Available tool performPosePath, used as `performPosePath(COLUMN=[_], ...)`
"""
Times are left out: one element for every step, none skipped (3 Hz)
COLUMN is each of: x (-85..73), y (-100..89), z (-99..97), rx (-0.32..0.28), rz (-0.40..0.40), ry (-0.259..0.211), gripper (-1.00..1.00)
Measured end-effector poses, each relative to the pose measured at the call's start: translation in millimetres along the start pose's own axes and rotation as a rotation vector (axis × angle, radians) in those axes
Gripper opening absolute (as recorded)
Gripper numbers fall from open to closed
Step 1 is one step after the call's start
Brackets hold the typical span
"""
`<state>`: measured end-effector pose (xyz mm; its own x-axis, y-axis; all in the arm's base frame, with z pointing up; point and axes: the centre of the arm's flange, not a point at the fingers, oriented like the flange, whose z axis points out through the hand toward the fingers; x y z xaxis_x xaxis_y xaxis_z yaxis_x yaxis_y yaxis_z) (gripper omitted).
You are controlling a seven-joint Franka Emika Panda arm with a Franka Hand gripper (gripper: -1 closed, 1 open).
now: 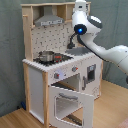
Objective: Play with the kitchen
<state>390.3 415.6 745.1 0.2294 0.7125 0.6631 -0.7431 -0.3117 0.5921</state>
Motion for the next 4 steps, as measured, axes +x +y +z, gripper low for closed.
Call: performPosePath(x=[0.0,1.8,5.3,7.0], y=[-2.8,-25.1,-48.1,-68.7], z=[2.4,15.9,21.0,22.1], rx=[0.004,0.037,0.076,0.116], rz=[0.006,0.039,0.066,0.089], ry=[-0.003,-0.022,-0.036,-0.065], gripper=[-1.00,-1.00,-1.00,-1.00])
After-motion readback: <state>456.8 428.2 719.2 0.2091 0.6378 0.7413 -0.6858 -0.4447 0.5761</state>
